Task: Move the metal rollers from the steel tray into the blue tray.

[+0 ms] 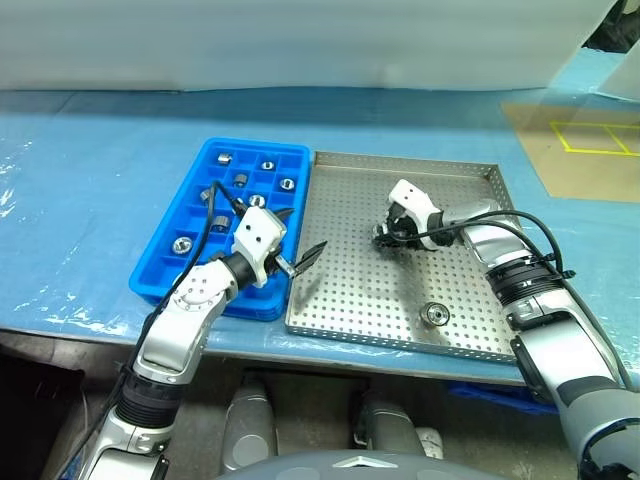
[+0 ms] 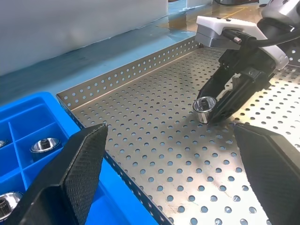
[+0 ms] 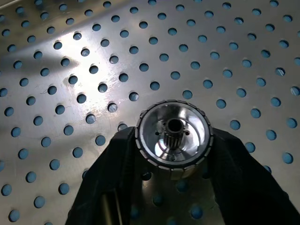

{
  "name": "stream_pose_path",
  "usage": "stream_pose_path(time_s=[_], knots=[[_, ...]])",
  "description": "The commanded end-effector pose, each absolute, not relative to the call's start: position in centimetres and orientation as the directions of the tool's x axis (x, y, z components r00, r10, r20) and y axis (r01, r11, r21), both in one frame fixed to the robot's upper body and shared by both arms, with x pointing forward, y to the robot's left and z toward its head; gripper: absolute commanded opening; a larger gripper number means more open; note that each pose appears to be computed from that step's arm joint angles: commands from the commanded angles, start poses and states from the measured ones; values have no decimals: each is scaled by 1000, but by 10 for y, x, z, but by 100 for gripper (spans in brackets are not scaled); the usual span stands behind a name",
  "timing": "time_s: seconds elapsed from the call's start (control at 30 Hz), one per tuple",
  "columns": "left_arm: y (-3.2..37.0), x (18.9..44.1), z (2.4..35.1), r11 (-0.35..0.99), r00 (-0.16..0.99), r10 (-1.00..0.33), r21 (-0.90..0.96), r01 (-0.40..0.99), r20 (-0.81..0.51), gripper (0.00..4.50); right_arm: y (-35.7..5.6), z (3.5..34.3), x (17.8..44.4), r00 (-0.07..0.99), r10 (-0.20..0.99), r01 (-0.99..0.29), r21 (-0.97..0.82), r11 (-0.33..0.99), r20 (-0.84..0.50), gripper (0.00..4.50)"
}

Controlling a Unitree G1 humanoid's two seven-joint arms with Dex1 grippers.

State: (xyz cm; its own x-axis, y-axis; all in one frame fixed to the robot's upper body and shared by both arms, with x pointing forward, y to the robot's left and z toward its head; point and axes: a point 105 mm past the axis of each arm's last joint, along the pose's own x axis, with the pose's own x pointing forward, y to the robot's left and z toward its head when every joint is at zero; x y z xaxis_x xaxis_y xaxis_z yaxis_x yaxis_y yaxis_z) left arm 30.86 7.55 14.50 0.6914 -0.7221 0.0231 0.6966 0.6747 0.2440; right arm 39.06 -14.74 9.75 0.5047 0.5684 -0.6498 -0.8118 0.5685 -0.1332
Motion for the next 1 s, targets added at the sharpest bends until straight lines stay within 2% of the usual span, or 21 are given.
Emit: stream_pose_path(time_s=[0.03, 0.13, 0.33, 0.47, 0.6, 0.77, 1.0], knots=[[73, 307, 158, 666, 676, -734, 272, 695, 70, 450, -144, 110, 395, 533, 587, -808, -161, 567, -610, 162], [75, 307, 158, 669, 680, -730, 275, 690, 69, 450, -139, 114, 395, 532, 606, -815, -165, 555, -591, 162], [102, 307, 166, 763, 768, -632, 258, 592, 105, 450, -107, 160, 413, 601, 691, -792, -181, 583, -402, 162], [114, 296, 170, 782, 788, -606, 260, 566, 109, 450, -81, 183, 416, 577, 753, -816, -199, 543, -316, 162], [136, 281, 159, 833, 847, -526, 244, 496, 73, 450, -45, 203, 419, 534, 809, -844, -216, 492, -244, 162], [139, 272, 156, 855, 868, -491, 232, 465, 72, 450, -2, 204, 414, 452, 863, -887, -217, 407, -228, 162], [146, 257, 149, 880, 899, -435, 234, 413, 53, 450, 47, 177, 389, 277, 912, -954, -200, 224, -301, 162]])
